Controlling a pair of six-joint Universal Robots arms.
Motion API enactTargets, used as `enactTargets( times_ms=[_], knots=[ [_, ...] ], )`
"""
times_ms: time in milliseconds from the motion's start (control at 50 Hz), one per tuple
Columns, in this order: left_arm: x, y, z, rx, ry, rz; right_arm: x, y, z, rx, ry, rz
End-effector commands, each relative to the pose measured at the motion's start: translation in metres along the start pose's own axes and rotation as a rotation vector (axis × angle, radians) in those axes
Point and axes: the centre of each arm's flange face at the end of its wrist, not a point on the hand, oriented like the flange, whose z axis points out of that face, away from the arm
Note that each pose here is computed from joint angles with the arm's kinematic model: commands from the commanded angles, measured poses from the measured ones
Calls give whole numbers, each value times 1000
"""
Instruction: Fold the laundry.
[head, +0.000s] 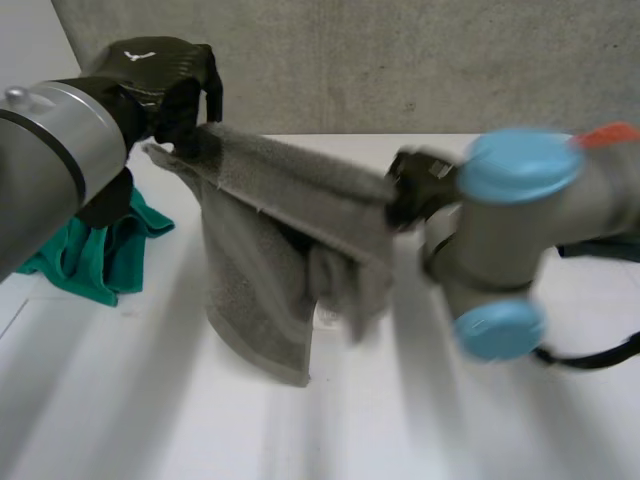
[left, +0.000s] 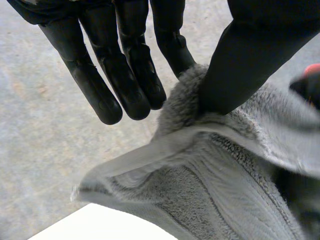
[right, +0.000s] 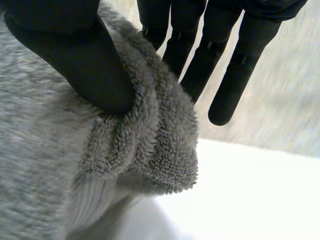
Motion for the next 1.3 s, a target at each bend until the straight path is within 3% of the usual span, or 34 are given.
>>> enactTargets(
  times_ms=[20, 100, 320, 460, 580, 720, 900, 980, 1140, 1300],
  knots=[
    [-13, 6, 3, -20, -18, -2, 12, -84, -4, 157, -166, -391],
    [-8, 26, 5, -85, 16, 11, 16, -93, -2, 92, -172, -499],
    [1, 142, 59, -340, 20, 97, 3, 18, 37, -138, -309, -792],
    [6, 169, 92, -348, 18, 98, -1, 71, 66, -69, -318, -925],
    [10, 163, 106, -298, 41, 84, -5, 45, 70, 45, -214, -815],
    [5, 151, 108, -268, 11, 86, 7, -9, 41, 71, -37, -517],
    [-18, 140, 83, -289, -60, 100, 51, -7, -24, -252, 48, -313],
    [-28, 149, 74, -316, -58, 145, 65, 8, -42, -378, 19, -260],
    [-45, 171, 67, -354, 1, 227, 79, 54, -60, -520, -97, -352],
    [-51, 177, 69, -356, 0, 217, 79, 78, -45, -416, -121, -425]
  ],
)
